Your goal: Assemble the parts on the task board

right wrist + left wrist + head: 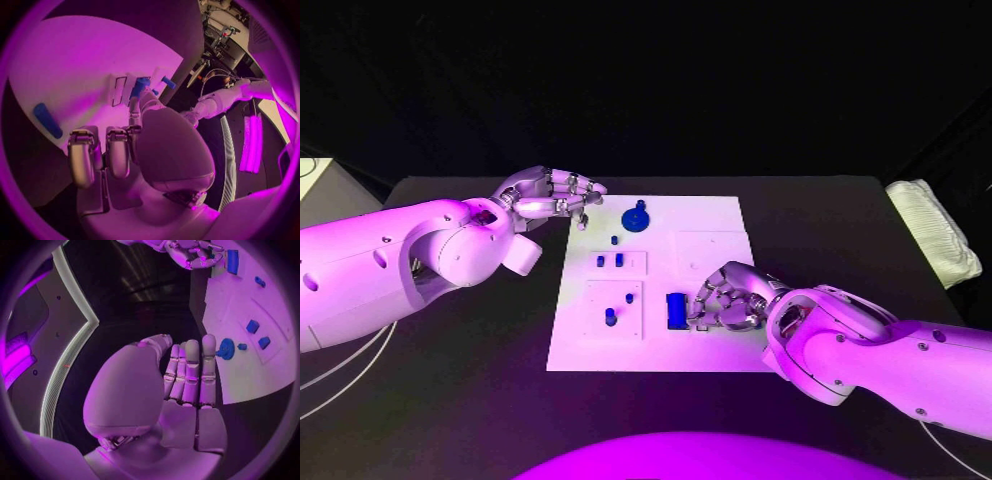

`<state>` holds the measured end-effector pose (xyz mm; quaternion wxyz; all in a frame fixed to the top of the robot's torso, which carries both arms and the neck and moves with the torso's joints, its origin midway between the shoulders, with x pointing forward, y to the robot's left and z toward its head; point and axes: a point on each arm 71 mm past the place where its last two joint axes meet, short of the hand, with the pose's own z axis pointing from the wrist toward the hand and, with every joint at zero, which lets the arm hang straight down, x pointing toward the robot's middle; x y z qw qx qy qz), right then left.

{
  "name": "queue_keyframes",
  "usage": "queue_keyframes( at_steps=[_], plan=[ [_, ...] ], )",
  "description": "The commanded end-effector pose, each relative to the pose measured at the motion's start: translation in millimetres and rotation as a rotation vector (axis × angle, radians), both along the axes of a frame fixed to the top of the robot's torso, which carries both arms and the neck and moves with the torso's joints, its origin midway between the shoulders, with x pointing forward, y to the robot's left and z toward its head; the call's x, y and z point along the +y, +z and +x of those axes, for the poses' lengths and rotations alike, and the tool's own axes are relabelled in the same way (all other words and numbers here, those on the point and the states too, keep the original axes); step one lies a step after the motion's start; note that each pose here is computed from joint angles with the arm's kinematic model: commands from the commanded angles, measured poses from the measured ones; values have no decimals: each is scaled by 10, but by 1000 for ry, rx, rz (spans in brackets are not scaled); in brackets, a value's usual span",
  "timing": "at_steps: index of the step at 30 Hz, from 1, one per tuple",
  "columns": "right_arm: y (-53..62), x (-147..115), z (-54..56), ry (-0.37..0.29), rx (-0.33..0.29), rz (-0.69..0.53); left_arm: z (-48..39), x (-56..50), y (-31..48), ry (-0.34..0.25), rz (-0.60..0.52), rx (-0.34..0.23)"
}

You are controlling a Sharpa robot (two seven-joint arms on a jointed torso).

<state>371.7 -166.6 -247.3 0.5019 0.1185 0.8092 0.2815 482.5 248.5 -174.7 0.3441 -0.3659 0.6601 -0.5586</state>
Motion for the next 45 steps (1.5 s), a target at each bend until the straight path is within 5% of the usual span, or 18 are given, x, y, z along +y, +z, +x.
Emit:
queue_keyframes(
  at_steps=[1,12,23,45],
  plan=[
    [77,-72,-5,-8,-34,78,-4,-14,17,-8,-17,-13],
    [148,-465,-18,-69,-21,76,-5,-2,19,2,-24,-24],
    [106,-968,-14,-181,-14,-139,-30,-24,14,-6,-30,-23],
    [-122,-892,-33,-164,39,-244,-44,-22,-9,-13,-30,-12]
  ],
)
